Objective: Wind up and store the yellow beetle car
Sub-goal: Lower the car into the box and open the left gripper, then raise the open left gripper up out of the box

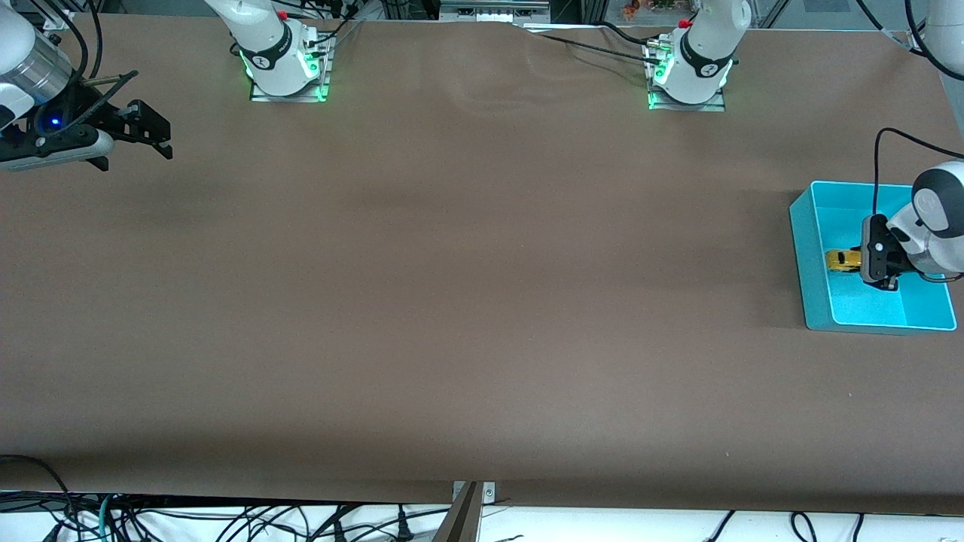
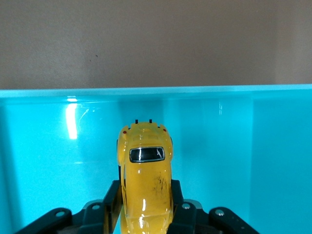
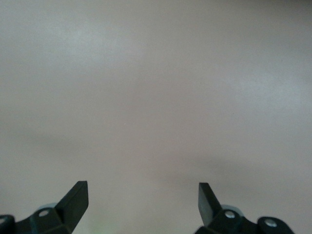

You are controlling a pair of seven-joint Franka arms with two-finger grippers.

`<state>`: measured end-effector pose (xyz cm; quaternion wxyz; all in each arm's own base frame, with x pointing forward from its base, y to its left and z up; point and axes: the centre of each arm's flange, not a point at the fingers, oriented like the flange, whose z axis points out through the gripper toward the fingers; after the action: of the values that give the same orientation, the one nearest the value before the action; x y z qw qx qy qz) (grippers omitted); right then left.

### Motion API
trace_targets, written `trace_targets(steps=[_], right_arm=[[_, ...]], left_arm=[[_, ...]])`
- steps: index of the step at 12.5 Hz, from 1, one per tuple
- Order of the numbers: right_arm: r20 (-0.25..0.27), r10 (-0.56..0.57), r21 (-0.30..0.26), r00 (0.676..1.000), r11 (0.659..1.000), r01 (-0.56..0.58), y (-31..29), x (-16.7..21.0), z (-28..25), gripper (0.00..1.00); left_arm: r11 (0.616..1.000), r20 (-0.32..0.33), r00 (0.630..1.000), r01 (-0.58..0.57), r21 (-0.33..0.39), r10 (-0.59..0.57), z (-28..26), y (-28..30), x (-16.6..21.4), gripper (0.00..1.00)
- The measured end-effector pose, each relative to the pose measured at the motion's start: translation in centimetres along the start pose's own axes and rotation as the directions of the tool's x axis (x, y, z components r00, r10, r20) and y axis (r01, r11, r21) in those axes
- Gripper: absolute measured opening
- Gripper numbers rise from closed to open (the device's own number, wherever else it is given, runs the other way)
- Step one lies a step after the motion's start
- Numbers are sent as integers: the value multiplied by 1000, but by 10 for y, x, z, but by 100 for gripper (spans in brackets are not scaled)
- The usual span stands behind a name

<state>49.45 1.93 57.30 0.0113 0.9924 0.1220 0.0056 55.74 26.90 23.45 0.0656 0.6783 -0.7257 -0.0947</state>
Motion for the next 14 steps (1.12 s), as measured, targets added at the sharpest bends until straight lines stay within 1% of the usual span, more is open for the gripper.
trace_targets(steps=[3, 10, 11, 14], right_arm=[[-1, 0, 0, 1000, 1000, 0, 0, 0, 0, 100], [-7, 0, -2, 1000, 1000, 0, 0, 1, 0, 100], [-7, 0, -2, 1000, 1000, 0, 0, 1, 0, 100], [-8, 0, -2, 1000, 1000, 0, 0, 1, 0, 100]], left_arm=[[1000, 4, 1000, -4, -3, 4, 14, -3, 0, 44], [1000, 6, 1000, -18, -4, 18, 22, -4, -2, 44], [1000, 6, 1000, -24, -3, 24, 22, -5, -2, 48], [1000, 5, 1000, -31, -5, 31, 15, -5, -3, 78]])
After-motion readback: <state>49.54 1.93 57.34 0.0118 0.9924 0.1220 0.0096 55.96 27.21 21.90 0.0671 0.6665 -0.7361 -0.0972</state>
